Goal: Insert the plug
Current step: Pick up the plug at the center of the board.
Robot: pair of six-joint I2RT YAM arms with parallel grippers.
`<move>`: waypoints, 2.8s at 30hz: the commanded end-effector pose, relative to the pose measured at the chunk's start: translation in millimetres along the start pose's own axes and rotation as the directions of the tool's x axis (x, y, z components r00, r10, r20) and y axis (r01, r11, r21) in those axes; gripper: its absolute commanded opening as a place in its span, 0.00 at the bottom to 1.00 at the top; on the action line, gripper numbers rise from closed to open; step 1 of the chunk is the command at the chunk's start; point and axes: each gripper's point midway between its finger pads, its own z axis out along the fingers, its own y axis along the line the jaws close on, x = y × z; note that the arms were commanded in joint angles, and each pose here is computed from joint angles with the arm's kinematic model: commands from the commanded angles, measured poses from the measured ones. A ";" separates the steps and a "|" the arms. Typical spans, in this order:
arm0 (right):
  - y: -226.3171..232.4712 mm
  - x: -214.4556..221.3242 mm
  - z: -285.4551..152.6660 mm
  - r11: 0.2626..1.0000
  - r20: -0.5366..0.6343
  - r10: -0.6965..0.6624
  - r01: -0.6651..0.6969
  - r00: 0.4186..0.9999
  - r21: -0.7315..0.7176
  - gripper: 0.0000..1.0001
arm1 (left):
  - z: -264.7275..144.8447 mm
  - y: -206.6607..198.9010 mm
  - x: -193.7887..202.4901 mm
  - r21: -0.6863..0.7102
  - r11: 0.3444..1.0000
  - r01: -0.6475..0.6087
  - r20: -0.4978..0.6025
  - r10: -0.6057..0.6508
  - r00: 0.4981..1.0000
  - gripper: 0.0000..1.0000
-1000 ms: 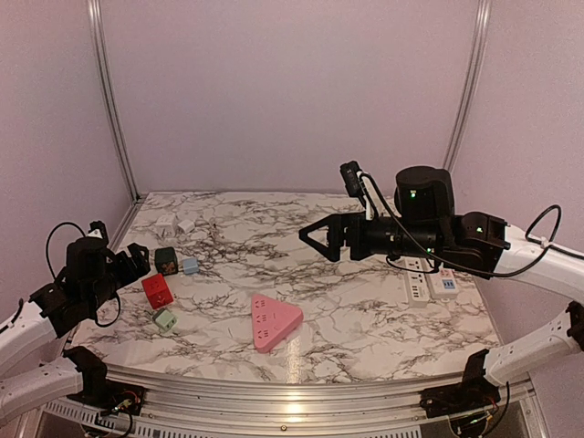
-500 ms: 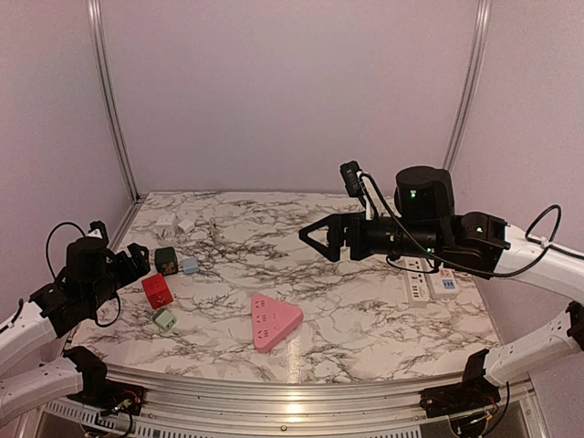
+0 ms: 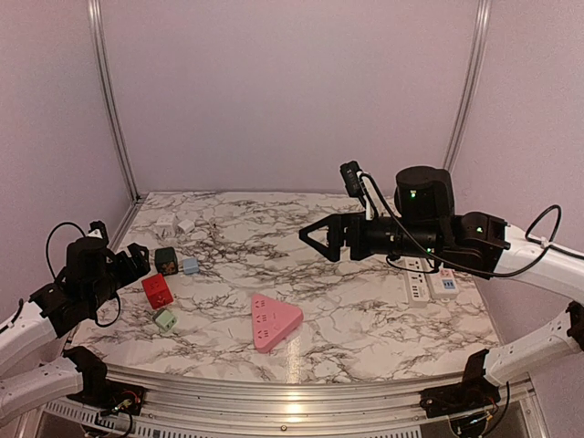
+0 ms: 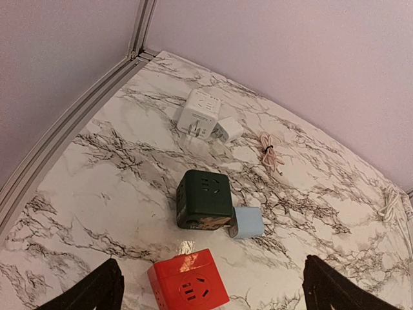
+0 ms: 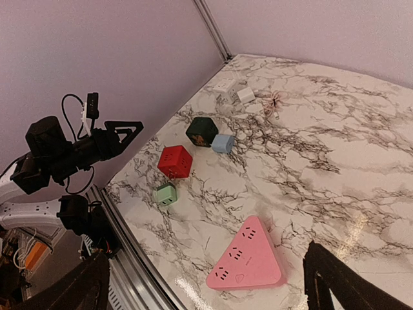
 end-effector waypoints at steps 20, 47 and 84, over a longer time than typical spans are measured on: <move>0.4 -1.0 -2.9 1.000 0.007 0.002 -0.002 1.000 -0.006 0.99 | -0.4 0.0 -0.2 0.000 1.000 -0.001 0.000 0.001 1.000 0.99; -46.8 72.0 -10.6 0.953 -0.307 0.101 -0.004 0.946 0.301 0.98 | 16.1 21.2 30.7 -0.156 0.982 -0.111 -0.171 0.083 0.982 0.99; -22.1 94.1 -10.2 0.964 -0.304 0.112 -0.030 0.946 0.263 0.97 | 83.0 31.3 87.7 -0.318 0.911 -0.261 -0.414 0.114 0.903 0.80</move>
